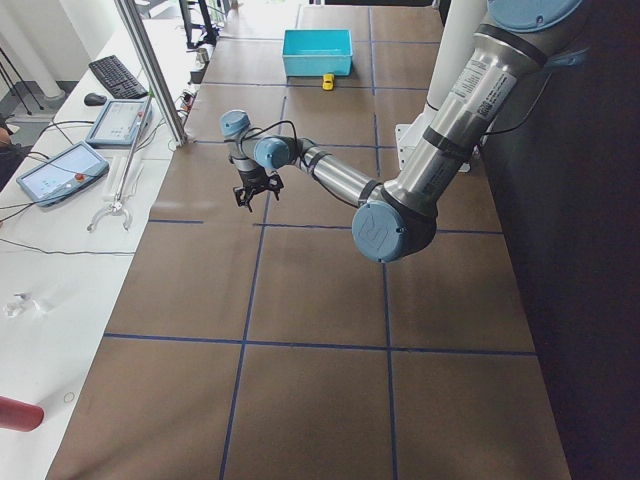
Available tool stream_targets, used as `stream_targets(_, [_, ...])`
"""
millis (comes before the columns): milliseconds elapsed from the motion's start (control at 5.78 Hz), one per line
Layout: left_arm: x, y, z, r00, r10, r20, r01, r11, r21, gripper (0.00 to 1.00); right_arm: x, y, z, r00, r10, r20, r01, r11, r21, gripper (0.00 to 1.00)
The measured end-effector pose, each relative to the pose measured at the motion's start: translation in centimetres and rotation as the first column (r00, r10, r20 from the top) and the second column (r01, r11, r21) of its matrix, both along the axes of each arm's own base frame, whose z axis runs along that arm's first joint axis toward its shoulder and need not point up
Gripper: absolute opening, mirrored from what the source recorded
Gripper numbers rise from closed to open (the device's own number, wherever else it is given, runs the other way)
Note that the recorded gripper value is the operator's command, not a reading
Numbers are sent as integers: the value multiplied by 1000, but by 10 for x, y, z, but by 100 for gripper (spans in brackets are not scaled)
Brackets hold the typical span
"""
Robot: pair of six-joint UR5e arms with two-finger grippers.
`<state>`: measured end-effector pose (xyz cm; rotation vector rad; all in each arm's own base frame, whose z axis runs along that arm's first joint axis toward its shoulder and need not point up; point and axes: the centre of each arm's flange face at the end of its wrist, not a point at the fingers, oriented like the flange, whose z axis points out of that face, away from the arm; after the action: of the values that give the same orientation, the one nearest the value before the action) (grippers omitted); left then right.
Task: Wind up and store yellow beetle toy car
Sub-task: 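Retract the left arm while the right arm reaches toward the car, then lower the right gripper onto the car beside the bin and grasp it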
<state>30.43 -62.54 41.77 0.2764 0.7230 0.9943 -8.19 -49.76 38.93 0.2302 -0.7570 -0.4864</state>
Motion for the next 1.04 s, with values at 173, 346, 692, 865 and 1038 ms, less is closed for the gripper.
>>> stream_targets(173, [-46,-5,37,998,-62,30,64,996,-55,100,-53,4,-19,995,-95,-25,97,994,55,100])
stream_targets(346, [-102,-3,83,989,-133,66,140,984,-113,100,-90,12,-42,986,-157,-54,163,978,127,100])
stream_targets(692, [-231,13,156,945,-303,121,323,924,-205,100,-133,31,-72,946,-311,-94,325,898,298,100])
stream_targets(865, [-295,30,187,910,-388,145,413,877,-247,100,-152,34,-76,918,-383,-105,393,838,379,100])
stream_targets(1038, [-343,54,214,874,-455,169,486,825,-290,100,-176,36,-66,893,-437,-111,440,789,429,100])
